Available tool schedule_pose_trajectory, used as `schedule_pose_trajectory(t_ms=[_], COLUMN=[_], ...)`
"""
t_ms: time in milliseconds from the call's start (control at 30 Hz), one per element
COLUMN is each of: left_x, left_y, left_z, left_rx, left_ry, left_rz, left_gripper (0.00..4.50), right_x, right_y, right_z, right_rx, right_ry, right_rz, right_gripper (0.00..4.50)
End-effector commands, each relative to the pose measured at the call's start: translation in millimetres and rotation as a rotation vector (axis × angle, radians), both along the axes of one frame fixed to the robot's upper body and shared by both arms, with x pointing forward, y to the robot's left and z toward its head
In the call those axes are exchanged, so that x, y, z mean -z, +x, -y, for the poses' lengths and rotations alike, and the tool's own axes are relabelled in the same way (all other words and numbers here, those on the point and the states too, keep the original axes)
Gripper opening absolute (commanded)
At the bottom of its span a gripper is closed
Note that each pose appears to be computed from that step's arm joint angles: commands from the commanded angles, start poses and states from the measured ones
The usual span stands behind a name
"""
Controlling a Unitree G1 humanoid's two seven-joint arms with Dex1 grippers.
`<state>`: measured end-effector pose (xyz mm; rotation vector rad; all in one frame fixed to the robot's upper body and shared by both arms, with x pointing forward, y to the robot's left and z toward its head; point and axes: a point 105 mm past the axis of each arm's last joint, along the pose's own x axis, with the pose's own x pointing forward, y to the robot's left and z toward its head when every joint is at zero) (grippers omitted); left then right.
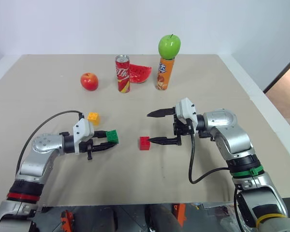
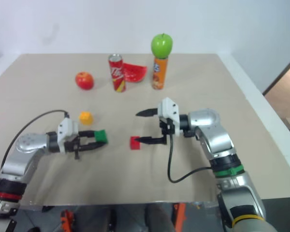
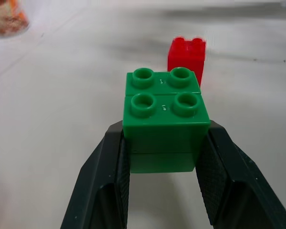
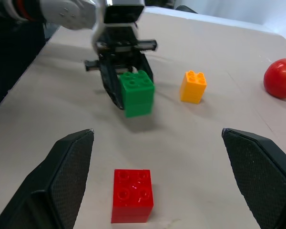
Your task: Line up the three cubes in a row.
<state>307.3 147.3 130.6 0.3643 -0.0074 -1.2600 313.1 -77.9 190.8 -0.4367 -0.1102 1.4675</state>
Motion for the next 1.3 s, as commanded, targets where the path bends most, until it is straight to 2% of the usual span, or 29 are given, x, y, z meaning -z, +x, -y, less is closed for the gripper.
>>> schedule_pose_trajectory(t_ms=[33,433,733,1067,1133,1300], left_x=[0.4,14.2,28.1,38.7,36.0,18.5], left_y=[-0.7,10.7,5.6,12.2,17.0,22.0], left_z=[11.6,25.1,30.6,22.8,21.5,16.1], left_rx=[0.092,0.163,0.213,0.198,0.179,0.132], left_ry=[0.015,0.07,0.116,0.204,0.21,0.185], left_rz=[0.014,-0.023,-0.051,-0.093,-0.089,-0.052], left_gripper=[1.32,1.32,1.32,1.32,2.39,4.03], right_x=[-12.3,-4.9,-0.3,2.0,2.5,3.3], right_y=[-4.8,-5.7,-5.8,-5.7,-6.1,-6.9], right_z=[3.7,8.1,11.3,12.9,12.7,12.1], right_rx=[0.001,0.014,0.026,0.034,0.034,0.032], right_ry=[0.042,0.016,0.006,0.001,0.001,0.001], right_rz=[-0.003,-0.007,-0.003,0.0,0.0,-0.001], right_gripper=[4.5,4.5,4.5,4.5,4.5,4.5])
